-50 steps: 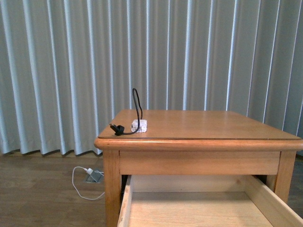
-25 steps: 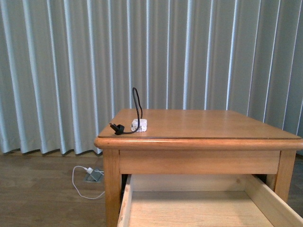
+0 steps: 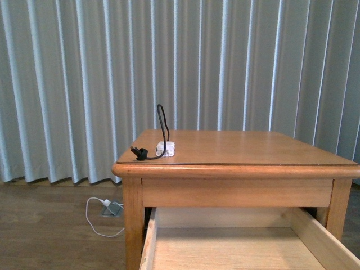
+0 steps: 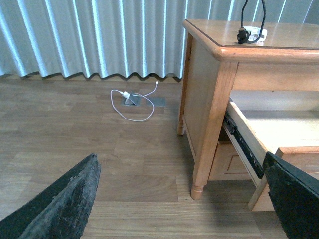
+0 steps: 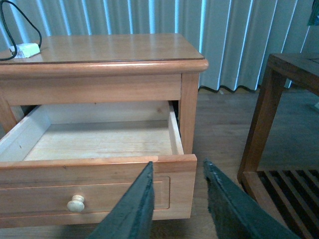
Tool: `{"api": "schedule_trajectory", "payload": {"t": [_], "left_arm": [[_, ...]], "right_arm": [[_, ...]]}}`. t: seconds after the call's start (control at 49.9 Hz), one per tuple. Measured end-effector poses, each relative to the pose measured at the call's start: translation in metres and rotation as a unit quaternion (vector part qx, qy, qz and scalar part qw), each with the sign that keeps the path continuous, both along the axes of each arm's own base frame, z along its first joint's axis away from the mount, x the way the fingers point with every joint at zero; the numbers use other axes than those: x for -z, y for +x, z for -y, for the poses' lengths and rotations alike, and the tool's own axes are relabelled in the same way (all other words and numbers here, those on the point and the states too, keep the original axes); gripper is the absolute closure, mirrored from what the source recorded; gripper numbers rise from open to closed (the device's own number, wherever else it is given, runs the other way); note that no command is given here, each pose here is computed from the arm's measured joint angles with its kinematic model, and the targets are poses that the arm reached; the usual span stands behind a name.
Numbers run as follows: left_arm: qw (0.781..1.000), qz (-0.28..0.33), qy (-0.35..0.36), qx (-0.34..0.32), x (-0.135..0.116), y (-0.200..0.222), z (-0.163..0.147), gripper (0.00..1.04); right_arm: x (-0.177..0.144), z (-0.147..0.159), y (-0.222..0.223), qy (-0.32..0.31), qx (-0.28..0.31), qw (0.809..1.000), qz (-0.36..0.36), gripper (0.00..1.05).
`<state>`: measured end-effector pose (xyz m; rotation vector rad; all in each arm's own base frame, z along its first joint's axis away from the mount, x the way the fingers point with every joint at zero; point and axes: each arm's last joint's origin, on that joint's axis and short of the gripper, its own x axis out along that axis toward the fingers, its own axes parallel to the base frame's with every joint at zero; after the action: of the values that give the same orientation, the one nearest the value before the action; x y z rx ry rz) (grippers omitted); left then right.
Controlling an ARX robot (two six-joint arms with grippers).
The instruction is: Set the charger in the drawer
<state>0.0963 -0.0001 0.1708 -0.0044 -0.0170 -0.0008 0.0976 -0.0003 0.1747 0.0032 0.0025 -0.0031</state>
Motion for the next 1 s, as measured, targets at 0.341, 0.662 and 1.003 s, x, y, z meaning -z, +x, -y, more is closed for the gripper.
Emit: {"api": "schedule_trajectory", "payload": {"t": [0.341, 0.662, 1.003], "left_arm": [[1.000, 0.000, 0.000, 0.000, 0.0000, 0.0000, 0.0000, 0.06], [1.000, 0.000, 0.000, 0.000, 0.0000, 0.0000, 0.0000, 0.06], [1.000, 0.000, 0.000, 0.000, 0.0000, 0.0000, 0.0000, 0.06]], "right_arm": [[0.0098, 0.0000, 0.0000, -0.002, 0.000, 1.000, 0.000, 0.80], [0.0098, 0.0000, 0.0000, -0.002, 0.000, 1.000, 0.000, 0.17], [0.0098, 0.0000, 0.0000, -0.001, 0.000, 1.000, 0.000, 0.09]]}}
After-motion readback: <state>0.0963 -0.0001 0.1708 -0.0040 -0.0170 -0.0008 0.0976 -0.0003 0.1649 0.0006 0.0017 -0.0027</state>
